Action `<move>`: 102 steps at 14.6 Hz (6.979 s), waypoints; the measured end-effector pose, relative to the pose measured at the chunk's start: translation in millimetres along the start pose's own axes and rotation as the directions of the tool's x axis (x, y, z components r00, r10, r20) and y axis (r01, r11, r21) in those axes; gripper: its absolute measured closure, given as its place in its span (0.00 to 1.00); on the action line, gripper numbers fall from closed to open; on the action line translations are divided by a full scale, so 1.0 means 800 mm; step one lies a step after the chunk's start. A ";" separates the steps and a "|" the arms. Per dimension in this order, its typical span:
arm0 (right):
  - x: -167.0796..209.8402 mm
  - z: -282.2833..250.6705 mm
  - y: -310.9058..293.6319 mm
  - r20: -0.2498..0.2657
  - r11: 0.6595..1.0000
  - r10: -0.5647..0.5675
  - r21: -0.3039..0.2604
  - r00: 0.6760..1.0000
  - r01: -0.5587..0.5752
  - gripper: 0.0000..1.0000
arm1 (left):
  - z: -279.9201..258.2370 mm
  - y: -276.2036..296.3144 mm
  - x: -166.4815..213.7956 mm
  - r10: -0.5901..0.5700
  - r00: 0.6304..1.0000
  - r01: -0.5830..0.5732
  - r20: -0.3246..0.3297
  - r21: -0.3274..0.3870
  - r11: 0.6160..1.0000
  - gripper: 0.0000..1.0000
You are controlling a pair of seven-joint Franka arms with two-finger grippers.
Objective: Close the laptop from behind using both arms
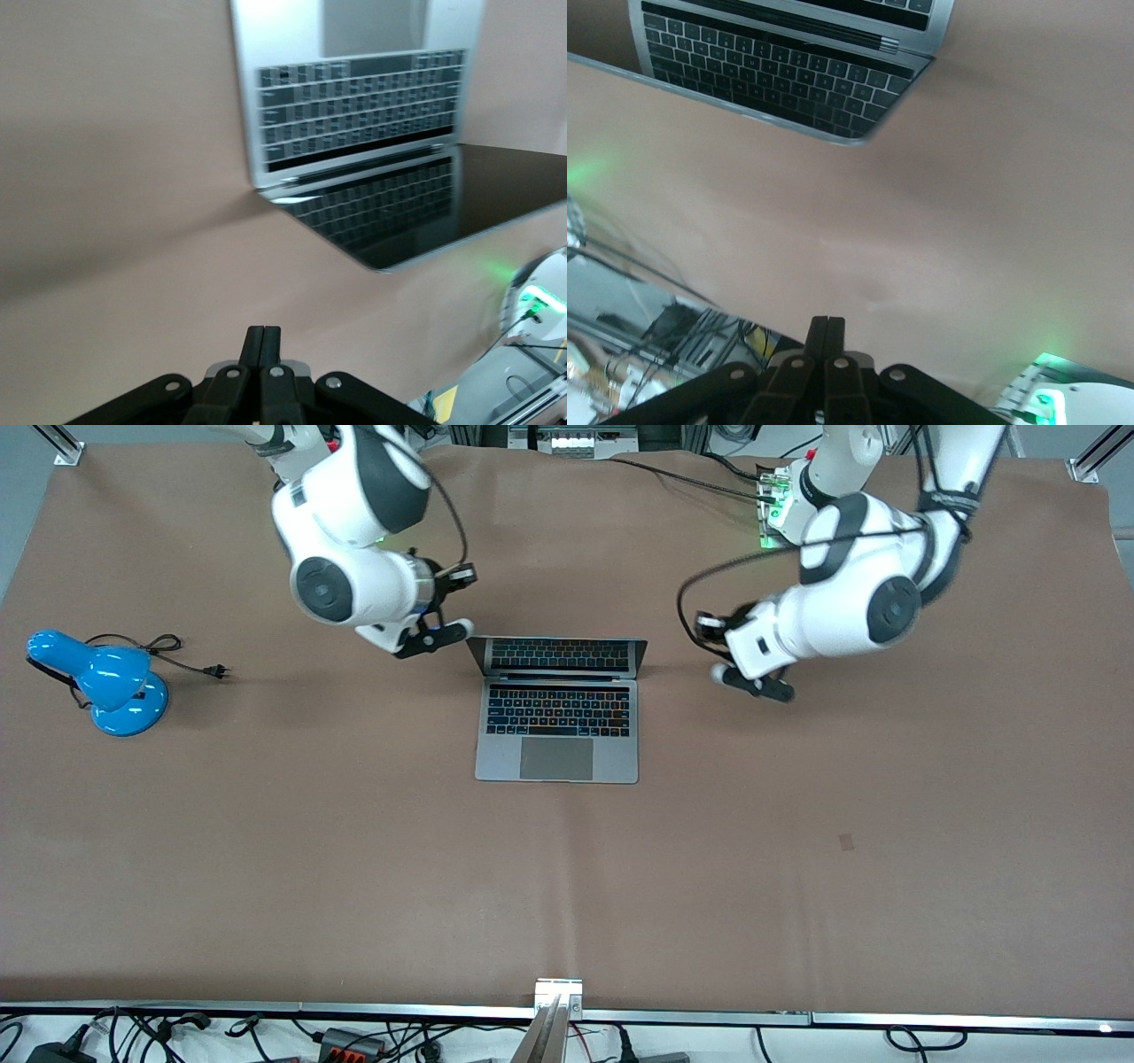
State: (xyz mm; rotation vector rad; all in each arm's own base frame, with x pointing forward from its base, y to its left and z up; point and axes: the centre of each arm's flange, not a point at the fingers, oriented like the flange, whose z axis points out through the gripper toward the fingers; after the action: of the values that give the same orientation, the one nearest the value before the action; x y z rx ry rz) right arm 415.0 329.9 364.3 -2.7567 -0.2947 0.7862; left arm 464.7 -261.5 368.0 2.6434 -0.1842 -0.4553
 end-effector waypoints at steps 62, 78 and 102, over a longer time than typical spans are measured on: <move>0.270 0.068 0.074 -0.423 0.979 0.192 0.024 0.885 -0.201 0.99 | 0.172 -0.046 0.236 -0.137 0.963 0.134 -0.234 -0.028 0.991 0.99; 0.149 -0.194 0.178 -0.382 0.953 0.156 -0.185 0.911 -0.241 0.57 | -0.214 -0.127 0.157 -0.185 0.979 0.197 -0.088 0.145 0.970 0.70; -0.016 -0.475 0.395 -0.590 0.945 0.211 -0.079 0.780 -0.316 0.00 | -0.425 -0.160 0.025 -0.165 0.942 0.269 -0.294 0.363 0.892 0.00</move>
State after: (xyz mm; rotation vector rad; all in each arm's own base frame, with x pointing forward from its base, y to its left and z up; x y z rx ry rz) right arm 648.0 -44.8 586.9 -3.0736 0.1642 -0.0675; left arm 608.2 -13.2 591.3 3.1117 0.1210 -0.1484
